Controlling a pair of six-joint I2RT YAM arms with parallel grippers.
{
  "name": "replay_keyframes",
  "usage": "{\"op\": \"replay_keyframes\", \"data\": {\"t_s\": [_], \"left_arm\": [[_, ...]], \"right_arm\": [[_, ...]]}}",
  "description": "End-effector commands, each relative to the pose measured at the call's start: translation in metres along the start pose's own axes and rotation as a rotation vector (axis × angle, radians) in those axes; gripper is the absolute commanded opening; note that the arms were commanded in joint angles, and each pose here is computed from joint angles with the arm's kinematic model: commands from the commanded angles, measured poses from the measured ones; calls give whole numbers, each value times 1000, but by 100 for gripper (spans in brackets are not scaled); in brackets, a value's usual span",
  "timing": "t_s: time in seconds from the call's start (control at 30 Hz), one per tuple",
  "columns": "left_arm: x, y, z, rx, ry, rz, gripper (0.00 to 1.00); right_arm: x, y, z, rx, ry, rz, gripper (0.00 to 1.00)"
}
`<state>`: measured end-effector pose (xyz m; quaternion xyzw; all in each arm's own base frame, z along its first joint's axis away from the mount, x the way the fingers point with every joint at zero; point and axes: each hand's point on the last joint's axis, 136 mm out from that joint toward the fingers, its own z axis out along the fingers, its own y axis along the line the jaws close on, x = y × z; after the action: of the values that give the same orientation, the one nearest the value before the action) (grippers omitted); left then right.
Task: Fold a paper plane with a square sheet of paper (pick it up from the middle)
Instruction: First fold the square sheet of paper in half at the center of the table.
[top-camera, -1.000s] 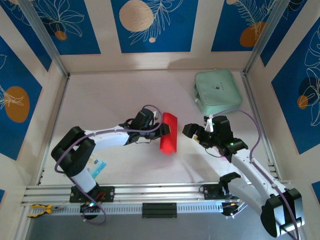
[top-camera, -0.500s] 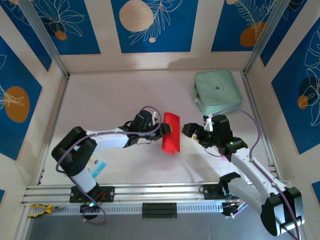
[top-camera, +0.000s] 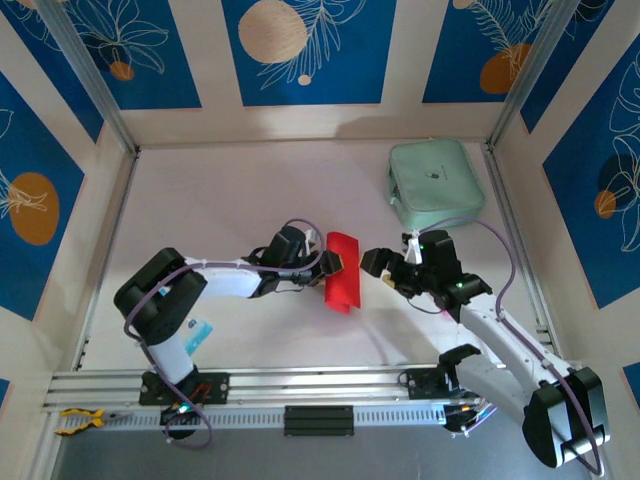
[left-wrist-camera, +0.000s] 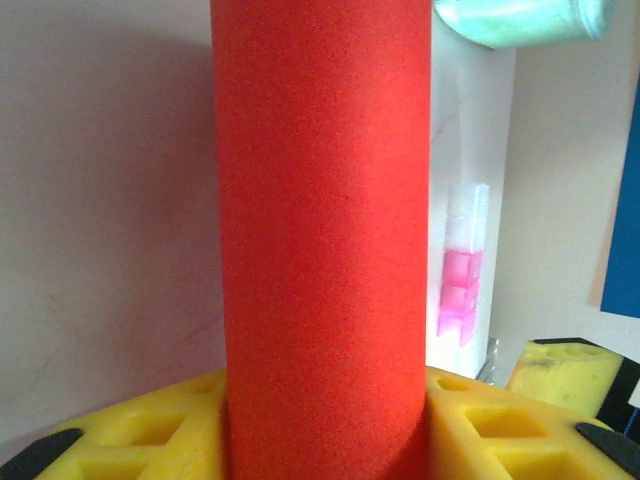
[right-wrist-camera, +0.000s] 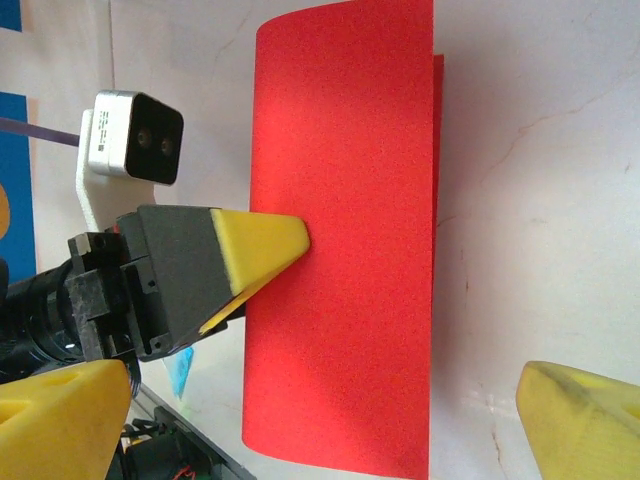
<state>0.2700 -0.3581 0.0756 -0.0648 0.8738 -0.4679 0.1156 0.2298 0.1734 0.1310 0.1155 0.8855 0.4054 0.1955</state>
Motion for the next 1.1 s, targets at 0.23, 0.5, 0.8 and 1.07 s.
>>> {"op": "replay_keyframes", "data": {"t_s": [0.23, 0.5, 0.8, 1.07], "left_arm": [[13, 37, 1, -140, 2, -34, 49], [13, 45, -10, -244, 12, 41, 62], [4, 40, -30, -350, 10, 164, 73], [6, 48, -27, -390, 45, 187, 61]], "right_arm": [[12, 7, 9, 1, 106, -15, 99], [14, 6, 16, 30, 127, -10, 99], [17, 6, 18, 51, 130, -13, 99], [23, 8, 26, 46, 153, -28, 92]]}}
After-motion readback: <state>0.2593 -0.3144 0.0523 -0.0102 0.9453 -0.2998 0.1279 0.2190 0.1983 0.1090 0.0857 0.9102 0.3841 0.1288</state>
